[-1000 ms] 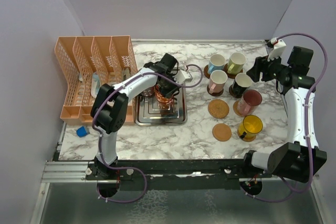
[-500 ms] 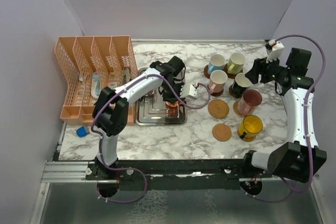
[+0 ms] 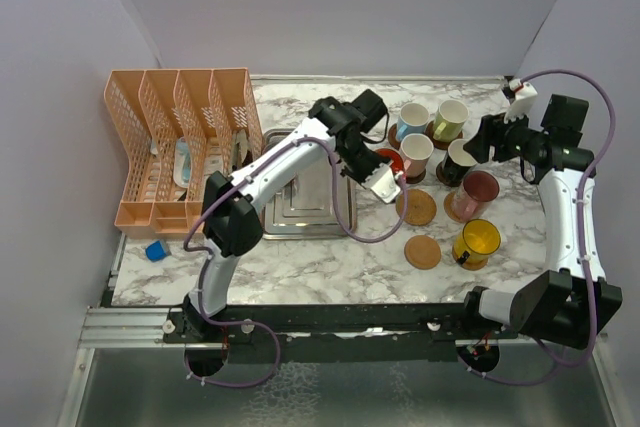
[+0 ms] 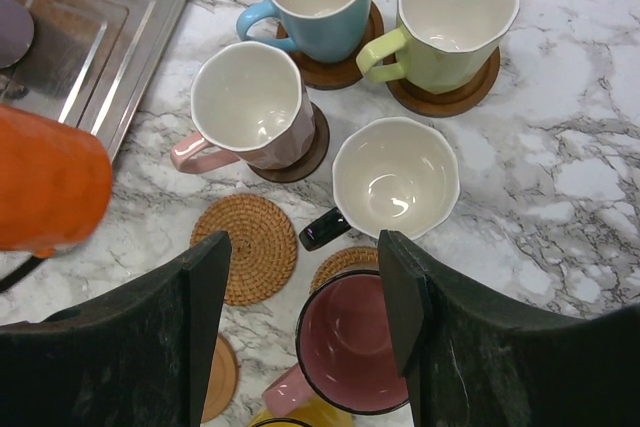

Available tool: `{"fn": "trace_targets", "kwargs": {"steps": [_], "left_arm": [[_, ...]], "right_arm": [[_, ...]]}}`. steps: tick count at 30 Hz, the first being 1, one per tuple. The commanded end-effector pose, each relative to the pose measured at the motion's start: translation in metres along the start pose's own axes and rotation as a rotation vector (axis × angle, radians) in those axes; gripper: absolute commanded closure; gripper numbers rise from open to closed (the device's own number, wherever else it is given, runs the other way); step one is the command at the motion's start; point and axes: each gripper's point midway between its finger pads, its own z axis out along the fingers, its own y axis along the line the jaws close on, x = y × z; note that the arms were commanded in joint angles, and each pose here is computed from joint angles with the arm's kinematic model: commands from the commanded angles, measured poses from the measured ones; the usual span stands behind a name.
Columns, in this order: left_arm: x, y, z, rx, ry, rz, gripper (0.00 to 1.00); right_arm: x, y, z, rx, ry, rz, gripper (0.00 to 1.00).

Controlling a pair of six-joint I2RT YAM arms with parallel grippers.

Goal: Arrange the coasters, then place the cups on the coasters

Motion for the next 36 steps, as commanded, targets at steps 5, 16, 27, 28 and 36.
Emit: {"fn": "trace_targets", "kwargs": {"steps": [5,16,27,28,36], "left_arm": [[-0.042,0.017,0.051,0.087,-0.134,0.208,1.0],[-0.024,0.029,0.111,0.132,-0.089,0.251,1.0],[-0.014,0.035,0.142,0.144,-0.067,0.268,1.0],[-0.015,0.035,0.143,0.144,-0.067,0.271,1.0],[-0.014,0.034,0.146,0.15,-0.043,0.276,0.88]], "right_arm": [[0.01,0.006,-0.005,0.015,0.004,0.014,0.38],[0.018,0.008,-0.007,0.027,0.011,0.018,0.38],[0.024,0.008,-0.009,0.039,0.019,0.019,0.38],[0.025,0.008,-0.009,0.038,0.02,0.02,0.38],[0.028,0.01,-0.009,0.031,0.028,0.024,0.38]]}}
